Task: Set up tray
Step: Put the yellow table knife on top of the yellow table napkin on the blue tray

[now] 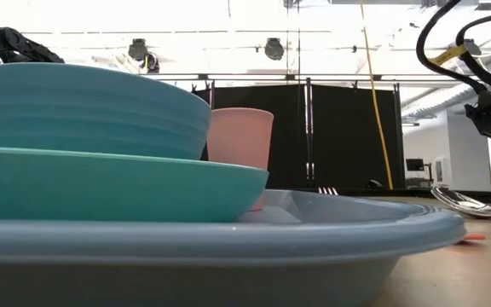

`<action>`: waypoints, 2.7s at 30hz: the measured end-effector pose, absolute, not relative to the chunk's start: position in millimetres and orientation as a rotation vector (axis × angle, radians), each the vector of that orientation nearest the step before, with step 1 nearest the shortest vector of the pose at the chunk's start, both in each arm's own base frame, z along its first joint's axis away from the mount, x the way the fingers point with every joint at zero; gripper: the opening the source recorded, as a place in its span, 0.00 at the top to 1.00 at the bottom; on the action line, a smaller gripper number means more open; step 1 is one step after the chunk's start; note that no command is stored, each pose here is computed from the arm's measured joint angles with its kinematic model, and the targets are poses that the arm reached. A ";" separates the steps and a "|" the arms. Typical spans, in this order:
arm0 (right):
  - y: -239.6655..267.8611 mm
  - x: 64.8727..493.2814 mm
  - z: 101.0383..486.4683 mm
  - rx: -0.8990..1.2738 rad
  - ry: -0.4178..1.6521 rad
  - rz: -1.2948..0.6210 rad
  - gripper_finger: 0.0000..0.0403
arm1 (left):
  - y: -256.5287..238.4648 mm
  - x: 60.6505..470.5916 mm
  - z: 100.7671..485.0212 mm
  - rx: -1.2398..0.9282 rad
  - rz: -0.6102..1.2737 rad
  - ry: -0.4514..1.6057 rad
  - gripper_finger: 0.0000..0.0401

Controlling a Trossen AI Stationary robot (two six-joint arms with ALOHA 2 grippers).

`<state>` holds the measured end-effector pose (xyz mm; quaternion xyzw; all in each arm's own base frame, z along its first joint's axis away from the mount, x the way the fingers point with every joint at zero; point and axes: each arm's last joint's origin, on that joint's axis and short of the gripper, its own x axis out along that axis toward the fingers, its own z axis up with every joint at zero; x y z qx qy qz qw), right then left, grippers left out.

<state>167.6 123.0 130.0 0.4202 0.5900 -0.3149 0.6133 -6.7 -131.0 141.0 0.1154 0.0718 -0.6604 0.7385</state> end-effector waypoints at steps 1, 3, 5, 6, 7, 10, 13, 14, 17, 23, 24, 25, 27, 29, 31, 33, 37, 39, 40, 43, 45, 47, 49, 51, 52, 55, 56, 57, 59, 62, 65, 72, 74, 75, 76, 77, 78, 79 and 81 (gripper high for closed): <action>123.0 167.9 130.0 0.972 1.358 -0.727 0.93 | -131.0 -6.6 141.0 0.253 -1.449 0.158 0.12; 123.4 168.5 130.7 0.979 1.350 -0.718 0.93 | -131.0 -6.6 141.1 0.253 -1.449 0.157 0.12; 123.2 169.0 133.7 0.990 1.321 -0.701 0.93 | -131.0 -6.6 141.0 0.254 -1.449 0.157 0.12; 122.9 168.8 135.2 0.993 1.305 -0.695 0.93 | -131.0 -6.6 141.0 0.254 -1.449 0.157 0.12; 122.6 168.4 137.7 0.995 1.283 -0.687 0.93 | -131.0 -6.6 141.0 0.253 -1.449 0.158 0.12; 119.9 167.9 145.3 0.992 1.180 -0.679 0.93 | -131.0 -6.6 141.1 0.253 -1.449 0.157 0.12; 117.5 166.7 153.5 0.998 1.108 -0.663 0.93 | -131.0 -6.6 141.1 0.253 -1.450 0.157 0.12; 117.4 166.4 155.7 1.005 1.098 -0.652 0.93 | -131.0 -6.6 141.1 0.253 -1.449 0.157 0.12; 117.0 165.5 161.5 1.015 1.072 -0.626 0.93 | -131.0 -6.6 141.1 0.253 -1.449 0.157 0.12; 118.5 168.6 166.5 1.033 1.019 -0.574 0.93 | -131.0 -6.6 141.1 0.253 -1.449 0.157 0.12; 119.5 170.7 167.7 1.036 0.995 -0.552 0.93 | -131.0 -6.6 141.1 0.253 -1.449 0.157 0.12; 121.1 173.3 169.2 1.042 0.971 -0.523 0.93 | -131.0 -6.7 141.1 0.253 -1.450 0.157 0.12; 123.8 178.2 172.6 1.052 0.917 -0.469 0.93 | -131.0 -6.7 141.0 0.254 -1.449 0.157 0.12; 126.2 182.9 176.3 1.052 0.857 -0.420 0.93 | -131.0 -6.7 141.0 0.254 -1.450 0.157 0.12; 128.2 187.0 180.1 1.043 0.803 -0.372 0.93 | -131.0 -6.7 141.1 0.253 -1.449 0.157 0.12; 129.2 191.9 184.5 1.030 0.737 -0.332 0.93 | -131.0 -6.6 141.1 0.253 -1.449 0.157 0.12; 128.9 201.9 193.9 1.013 0.613 -0.264 0.93 | -131.0 -6.6 141.0 0.253 -1.449 0.158 0.12; 129.9 207.2 200.3 1.011 0.556 -0.205 0.93 | -131.0 -6.6 141.0 0.254 -1.449 0.157 0.12; 130.5 209.9 203.9 1.009 0.522 -0.173 0.93 | -131.0 -6.6 141.0 0.253 -1.449 0.158 0.12; 130.4 220.0 211.9 0.995 0.425 -0.099 0.93 | -131.0 -6.6 141.0 0.254 -1.449 0.157 0.12; 129.7 226.8 213.8 0.989 0.377 -0.069 0.93 | -131.0 -6.6 141.0 0.253 -1.449 0.158 0.12; 128.9 235.2 212.8 0.987 0.346 -0.033 0.93 | -131.0 -6.7 141.0 0.254 -1.450 0.157 0.12; 128.7 243.7 208.8 0.991 0.325 -0.006 0.93 | -131.0 -6.7 141.1 0.253 -1.449 0.157 0.12; 128.3 253.2 205.0 1.006 0.295 0.037 0.93 | -131.0 -6.6 141.1 0.253 -1.449 0.157 0.12; 127.8 258.1 203.1 1.014 0.273 0.057 0.93 | -131.0 -6.7 141.1 0.253 -1.450 0.157 0.12; 125.8 270.6 200.8 1.016 0.197 0.152 0.93 | -131.0 -6.7 141.0 0.254 -1.450 0.157 0.12; 124.7 274.4 201.2 1.014 0.175 0.189 0.93 | -131.0 -6.7 141.1 0.253 -1.450 0.157 0.12; 123.6 278.3 201.9 1.013 0.162 0.213 0.93 | -131.0 -6.6 141.0 0.253 -1.449 0.158 0.12; 121.2 285.9 202.8 1.000 0.151 0.227 0.93 | -131.0 -6.6 141.0 0.254 -1.449 0.157 0.12; 117.5 300.1 206.3 0.964 0.136 0.235 0.93 | -131.0 -6.7 141.1 0.253 -1.449 0.157 0.12; 115.4 317.2 215.0 0.927 0.109 0.269 0.93 | -131.0 -6.7 141.1 0.253 -1.450 0.157 0.12; 105.8 367.0 227.5 0.890 0.086 0.367 0.93 | -131.0 -6.6 141.0 0.254 -1.449 0.158 0.12; 101.9 382.6 227.1 0.886 0.089 0.394 0.93 | -131.0 -6.6 141.0 0.253 -1.449 0.158 0.12; 100.1 388.8 226.3 0.884 0.093 0.406 0.93 | -131.0 -6.6 141.0 0.253 -1.449 0.158 0.12; 98.1 395.9 225.4 0.883 0.095 0.417 0.93 | -131.0 -6.7 141.1 0.253 -1.450 0.157 0.12; 96.6 403.0 225.6 0.879 0.092 0.429 0.93 | -131.0 -6.6 141.1 0.253 -1.450 0.157 0.12; 95.1 408.9 226.7 0.872 0.086 0.440 0.93 | -131.0 -6.6 141.0 0.253 -1.449 0.158 0.12; 93.7 414.7 227.3 0.862 0.077 0.443 0.93 | -131.0 -6.7 141.1 0.253 -1.450 0.157 0.12; 90.4 427.8 229.5 0.857 0.049 0.442 0.93 | -131.0 -6.6 141.1 0.253 -1.449 0.157 0.12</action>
